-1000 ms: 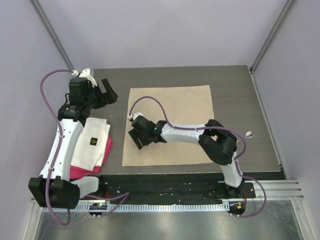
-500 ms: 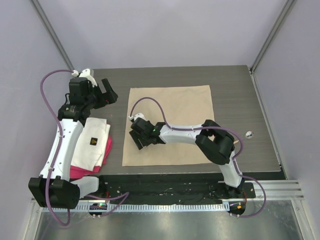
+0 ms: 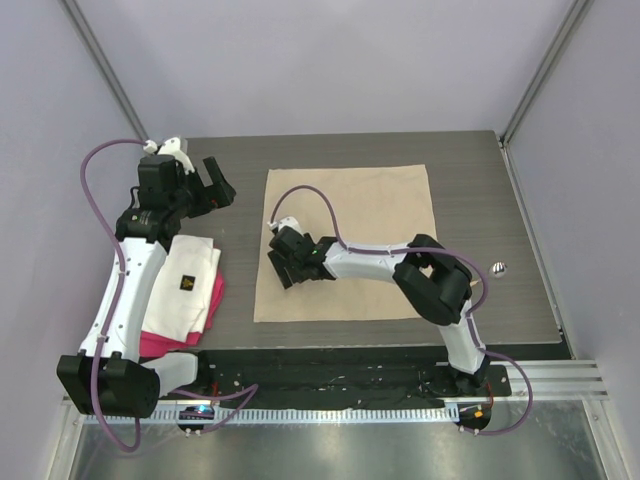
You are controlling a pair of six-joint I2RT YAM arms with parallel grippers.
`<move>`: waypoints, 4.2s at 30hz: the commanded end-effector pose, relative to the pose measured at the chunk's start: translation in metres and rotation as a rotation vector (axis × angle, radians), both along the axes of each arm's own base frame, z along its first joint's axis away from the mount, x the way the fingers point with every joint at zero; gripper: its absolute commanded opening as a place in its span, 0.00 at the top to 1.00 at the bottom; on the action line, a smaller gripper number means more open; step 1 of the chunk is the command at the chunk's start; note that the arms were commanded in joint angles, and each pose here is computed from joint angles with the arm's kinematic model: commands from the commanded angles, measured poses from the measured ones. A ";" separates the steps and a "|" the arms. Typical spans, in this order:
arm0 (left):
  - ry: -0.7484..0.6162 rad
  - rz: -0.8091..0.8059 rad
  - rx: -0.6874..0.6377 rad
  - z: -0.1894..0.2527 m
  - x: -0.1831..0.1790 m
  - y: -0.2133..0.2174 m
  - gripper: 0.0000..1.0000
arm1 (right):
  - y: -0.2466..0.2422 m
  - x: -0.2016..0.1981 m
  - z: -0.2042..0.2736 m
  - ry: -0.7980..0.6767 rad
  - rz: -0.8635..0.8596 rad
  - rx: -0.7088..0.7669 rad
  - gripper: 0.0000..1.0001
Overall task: Fold the napkin, place the utensils inside, and roll it up
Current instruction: Flatten out the napkin at the center of the board, then fold the napkin at the center of the board.
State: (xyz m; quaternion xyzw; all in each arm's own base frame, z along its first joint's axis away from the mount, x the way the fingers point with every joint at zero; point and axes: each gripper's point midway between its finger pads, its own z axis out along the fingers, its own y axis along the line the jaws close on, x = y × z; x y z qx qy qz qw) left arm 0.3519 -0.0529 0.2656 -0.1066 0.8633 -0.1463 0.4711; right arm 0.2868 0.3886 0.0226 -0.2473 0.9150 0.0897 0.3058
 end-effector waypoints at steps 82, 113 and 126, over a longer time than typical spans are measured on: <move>-0.129 0.343 0.160 0.041 -0.009 0.086 0.00 | 0.082 -0.136 -0.024 0.110 0.271 -0.119 0.74; -0.138 0.373 0.189 0.046 -0.012 0.093 0.00 | 0.075 -0.087 0.084 0.040 0.252 0.178 0.99; -0.143 0.369 0.184 0.047 -0.013 0.092 0.00 | -0.048 0.036 0.058 -0.068 -0.024 -0.057 0.99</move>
